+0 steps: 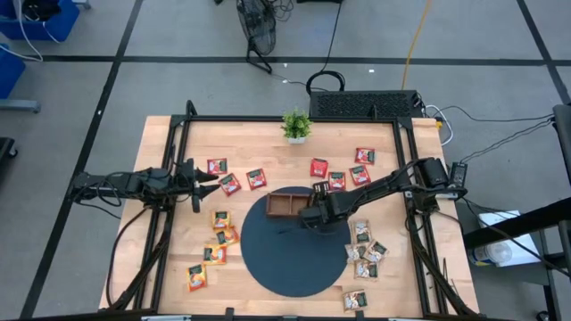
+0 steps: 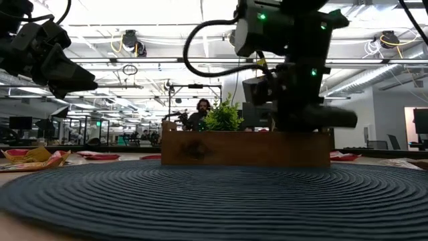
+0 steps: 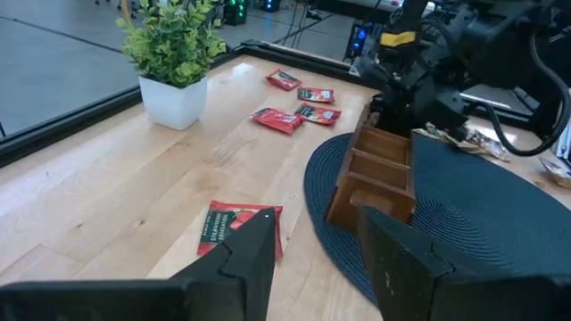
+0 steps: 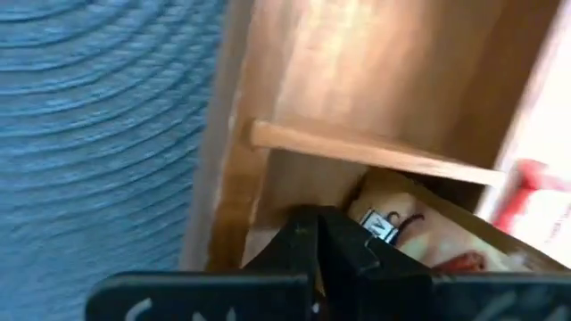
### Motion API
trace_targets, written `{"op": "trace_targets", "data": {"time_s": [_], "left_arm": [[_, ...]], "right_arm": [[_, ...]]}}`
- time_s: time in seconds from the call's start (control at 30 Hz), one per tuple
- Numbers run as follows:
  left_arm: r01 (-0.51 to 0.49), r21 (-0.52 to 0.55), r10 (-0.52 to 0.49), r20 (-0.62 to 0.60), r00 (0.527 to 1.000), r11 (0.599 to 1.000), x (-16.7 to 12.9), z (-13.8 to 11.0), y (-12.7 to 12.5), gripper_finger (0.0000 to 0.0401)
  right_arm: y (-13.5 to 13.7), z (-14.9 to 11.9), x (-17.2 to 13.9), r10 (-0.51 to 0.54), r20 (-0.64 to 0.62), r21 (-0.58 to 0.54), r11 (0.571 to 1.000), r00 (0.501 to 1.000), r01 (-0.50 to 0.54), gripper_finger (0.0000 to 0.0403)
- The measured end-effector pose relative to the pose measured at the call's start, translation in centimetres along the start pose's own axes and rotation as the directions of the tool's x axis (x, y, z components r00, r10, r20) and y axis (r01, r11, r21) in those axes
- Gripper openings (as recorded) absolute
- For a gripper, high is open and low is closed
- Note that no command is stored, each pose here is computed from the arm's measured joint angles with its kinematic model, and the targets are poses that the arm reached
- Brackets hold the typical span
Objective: Pick & Place Tea
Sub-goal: Put the brown tea bag into the right slot of the wooden organizer
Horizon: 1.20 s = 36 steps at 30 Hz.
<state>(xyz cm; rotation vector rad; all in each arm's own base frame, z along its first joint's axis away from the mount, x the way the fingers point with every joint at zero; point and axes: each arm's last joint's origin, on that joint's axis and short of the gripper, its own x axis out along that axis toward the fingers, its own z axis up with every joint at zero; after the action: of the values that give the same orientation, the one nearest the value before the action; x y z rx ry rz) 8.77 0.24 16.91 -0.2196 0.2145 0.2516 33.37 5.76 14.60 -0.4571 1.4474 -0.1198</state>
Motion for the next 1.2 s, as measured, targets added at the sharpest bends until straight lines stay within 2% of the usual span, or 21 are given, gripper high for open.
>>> {"op": "trace_targets", "data": {"time_s": [0.1, 0.47, 0.6, 0.7, 0.83, 0.97, 1.1, 1.2], "left_arm": [[0.0, 0.0, 0.0, 0.0, 1.0, 1.0, 0.0, 0.0, 0.0, 0.0161], [0.0, 0.0, 0.0, -0.001, 1.0, 1.0, 0.0, 0.0, 0.0, 0.0161], [0.0, 0.0, 0.0, -0.001, 1.0, 1.0, 0.0, 0.0, 0.0, 0.0161], [0.0, 0.0, 0.0, -0.001, 1.0, 1.0, 0.0, 0.0, 0.0, 0.0161], [0.0, 0.0, 0.0, -0.001, 1.0, 1.0, 0.0, 0.0, 0.0, 0.0161], [-0.001, 0.0, 0.001, -0.001, 1.0, 1.0, 0.0, 0.0, 0.0, 0.0161], [-0.001, 0.0, 0.001, -0.001, 1.0, 1.0, 0.0, 0.0, 0.0, 0.0161], [0.0, 0.0, 0.0, -0.001, 1.0, 1.0, 0.0, 0.0, 0.0, 0.0161]], "right_arm": [[0.4, 0.0, -0.8, -0.087, 0.029, -0.012, 0.996, 0.996, 0.088, 0.0], [1.8, 0.0, -2.4, -0.105, 0.082, -0.042, 0.993, 0.991, 0.109, 0.0], [1.4, -1.2, -4.8, -0.186, 0.087, -0.013, 0.982, 0.979, 0.188, 0.0], [1.2, -2.7, -7.5, -0.197, 0.1, 0.064, 0.979, 0.975, 0.192, 0.0], [1.6, -5.5, -10.6, -0.061, 0.13, 0.208, 0.978, 0.99, 0.033, 0.0], [2.5, -8.8, -10.9, 0.099, 0.18, 0.329, 0.931, 0.979, -0.155, 0.0011], [3.9, -11.9, -8.7, 0.233, 0.206, 0.399, 0.867, 0.95, -0.299, 0.0067], [5.0, -13.9, -6.2, 0.305, 0.218, 0.376, 0.85, 0.927, -0.369, 0.0131]]}}
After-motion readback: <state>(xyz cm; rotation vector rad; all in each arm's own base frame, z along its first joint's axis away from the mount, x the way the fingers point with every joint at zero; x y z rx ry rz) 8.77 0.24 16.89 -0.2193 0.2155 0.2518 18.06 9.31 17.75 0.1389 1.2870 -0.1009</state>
